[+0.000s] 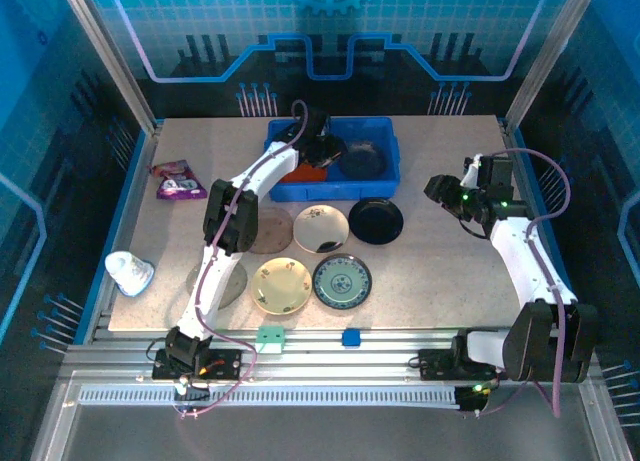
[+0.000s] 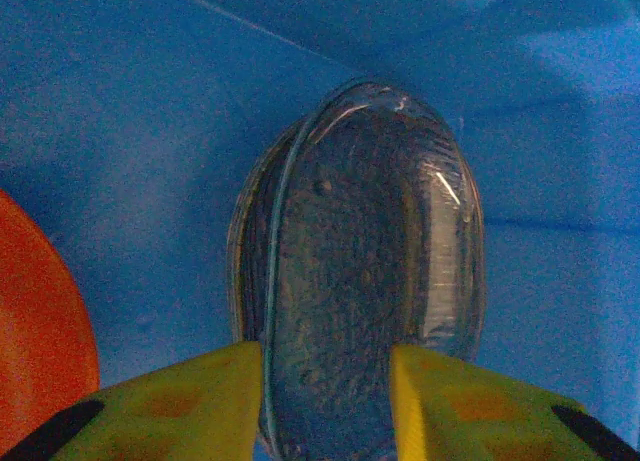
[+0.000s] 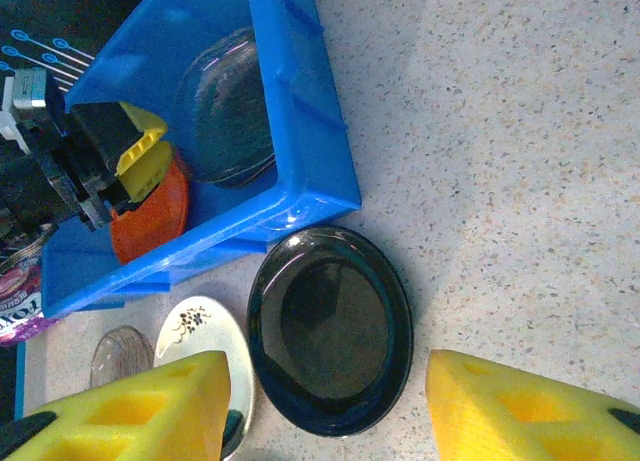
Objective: Place the plates into the plastic bin on the countertop
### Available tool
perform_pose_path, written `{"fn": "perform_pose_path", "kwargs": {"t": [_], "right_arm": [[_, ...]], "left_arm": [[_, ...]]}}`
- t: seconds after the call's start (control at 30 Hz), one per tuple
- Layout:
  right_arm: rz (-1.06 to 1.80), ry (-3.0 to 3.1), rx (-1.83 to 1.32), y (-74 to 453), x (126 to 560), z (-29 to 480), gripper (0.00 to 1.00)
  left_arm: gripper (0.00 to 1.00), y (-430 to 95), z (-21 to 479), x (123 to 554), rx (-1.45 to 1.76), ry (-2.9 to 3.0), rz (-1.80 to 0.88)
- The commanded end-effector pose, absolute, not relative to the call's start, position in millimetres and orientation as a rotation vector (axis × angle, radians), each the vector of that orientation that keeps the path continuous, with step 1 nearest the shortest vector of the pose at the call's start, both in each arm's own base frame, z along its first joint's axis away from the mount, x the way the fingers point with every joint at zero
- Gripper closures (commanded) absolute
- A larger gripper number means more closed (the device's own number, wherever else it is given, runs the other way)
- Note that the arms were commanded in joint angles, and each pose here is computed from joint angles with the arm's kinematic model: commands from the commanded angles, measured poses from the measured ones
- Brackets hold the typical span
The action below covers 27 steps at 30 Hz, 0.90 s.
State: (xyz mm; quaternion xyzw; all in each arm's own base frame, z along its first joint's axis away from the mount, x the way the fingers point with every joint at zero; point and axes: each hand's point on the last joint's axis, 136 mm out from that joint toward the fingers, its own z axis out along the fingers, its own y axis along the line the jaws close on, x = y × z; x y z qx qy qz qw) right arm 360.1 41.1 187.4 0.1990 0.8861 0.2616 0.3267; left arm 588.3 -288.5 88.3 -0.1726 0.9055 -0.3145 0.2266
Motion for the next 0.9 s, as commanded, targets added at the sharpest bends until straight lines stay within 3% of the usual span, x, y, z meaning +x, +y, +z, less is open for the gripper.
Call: {"fn": "perform_pose_path", "kwargs": {"t": [0.0,0.57,0.77,0.87], "right_arm": [[0.682,2.328,0.513,45,364,186,0.45],[0.668,2.32,0.482,47,370,194,0.45],[0.675,2.31,0.469,48,364,193,0.45],[0.688,2.309,0.449,52,359,193,0.45]], "left_arm": [[0.61,-284,87,589,-0.461,2.51,-0.83],[0.61,-290,114,599,-0.367,2.446,-0.849],[0.6,-283,164,599,-0.303,2.363,-0.818],[0.55,-279,197,590,-0.255,2.321,-0.798]]}}
